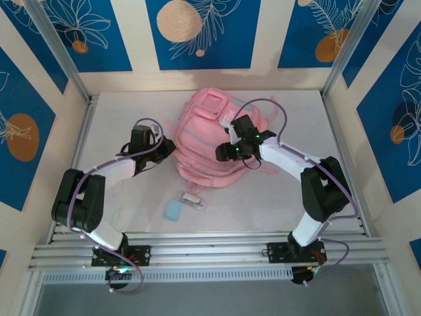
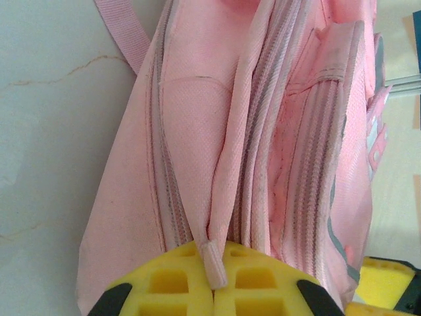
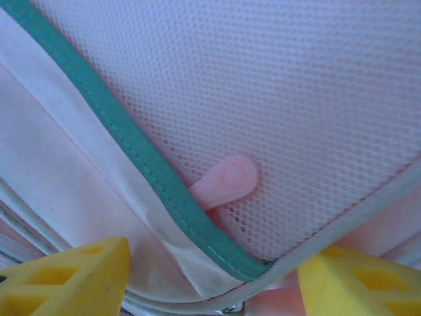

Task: Pack the student bag
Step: Rotate the student bag at the top-center of the table, then unzip the student bag at the top-center of the table.

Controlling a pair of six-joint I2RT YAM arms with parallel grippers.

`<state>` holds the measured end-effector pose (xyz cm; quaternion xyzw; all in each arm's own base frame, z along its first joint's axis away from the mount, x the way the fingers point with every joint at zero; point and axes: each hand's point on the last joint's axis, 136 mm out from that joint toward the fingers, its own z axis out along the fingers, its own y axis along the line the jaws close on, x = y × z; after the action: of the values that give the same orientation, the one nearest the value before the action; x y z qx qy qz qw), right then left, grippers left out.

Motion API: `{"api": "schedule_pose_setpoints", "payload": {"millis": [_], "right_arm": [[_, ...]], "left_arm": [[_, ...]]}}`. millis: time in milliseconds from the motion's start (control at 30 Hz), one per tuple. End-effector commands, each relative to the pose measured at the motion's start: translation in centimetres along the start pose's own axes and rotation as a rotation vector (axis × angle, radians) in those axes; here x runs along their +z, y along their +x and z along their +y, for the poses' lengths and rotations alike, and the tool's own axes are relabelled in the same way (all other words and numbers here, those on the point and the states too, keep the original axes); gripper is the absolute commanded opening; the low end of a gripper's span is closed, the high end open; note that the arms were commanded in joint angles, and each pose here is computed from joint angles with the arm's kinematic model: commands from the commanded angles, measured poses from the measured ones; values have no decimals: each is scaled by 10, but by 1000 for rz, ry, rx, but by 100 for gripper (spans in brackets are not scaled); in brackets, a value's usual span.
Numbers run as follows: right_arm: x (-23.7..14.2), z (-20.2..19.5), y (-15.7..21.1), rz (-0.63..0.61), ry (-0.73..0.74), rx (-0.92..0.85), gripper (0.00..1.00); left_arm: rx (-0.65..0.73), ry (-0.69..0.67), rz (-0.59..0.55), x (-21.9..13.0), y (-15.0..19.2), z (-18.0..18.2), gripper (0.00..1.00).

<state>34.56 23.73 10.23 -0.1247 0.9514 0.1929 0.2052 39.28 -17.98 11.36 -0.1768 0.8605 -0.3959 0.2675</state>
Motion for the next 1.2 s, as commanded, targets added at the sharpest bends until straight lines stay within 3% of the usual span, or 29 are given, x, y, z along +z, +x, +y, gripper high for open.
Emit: {"api": "schedule_pose_setpoints", "payload": {"millis": [0, 200, 400, 600, 733, 800, 933, 1167], "right_arm": [[7, 36, 19, 53, -118, -9, 67], [-15, 86, 42, 84, -214, 7, 67], [-20, 57, 31, 72, -141, 97, 64], [-43, 15, 5, -26, -32, 163, 62], [-54, -16, -11, -78, -5, 281, 61], [-53, -25, -18, -99, -19, 324, 60], [-43, -27, -29, -120, -63, 376, 53], [-14, -30, -49, -123, -98, 449, 47]], "left_arm": [[59, 102, -47, 0, -19, -38, 0], [52, 109, -70, 6, -25, -39, 0], [63, 108, -72, 16, -30, -36, 0], [136, 48, -92, 13, -56, -31, 0], [262, -88, -45, 2, -58, -25, 33], [307, -140, -32, -6, -55, -21, 43], [370, -156, 14, -21, -38, -25, 55], [463, -118, 97, -23, 19, -52, 58]]}}
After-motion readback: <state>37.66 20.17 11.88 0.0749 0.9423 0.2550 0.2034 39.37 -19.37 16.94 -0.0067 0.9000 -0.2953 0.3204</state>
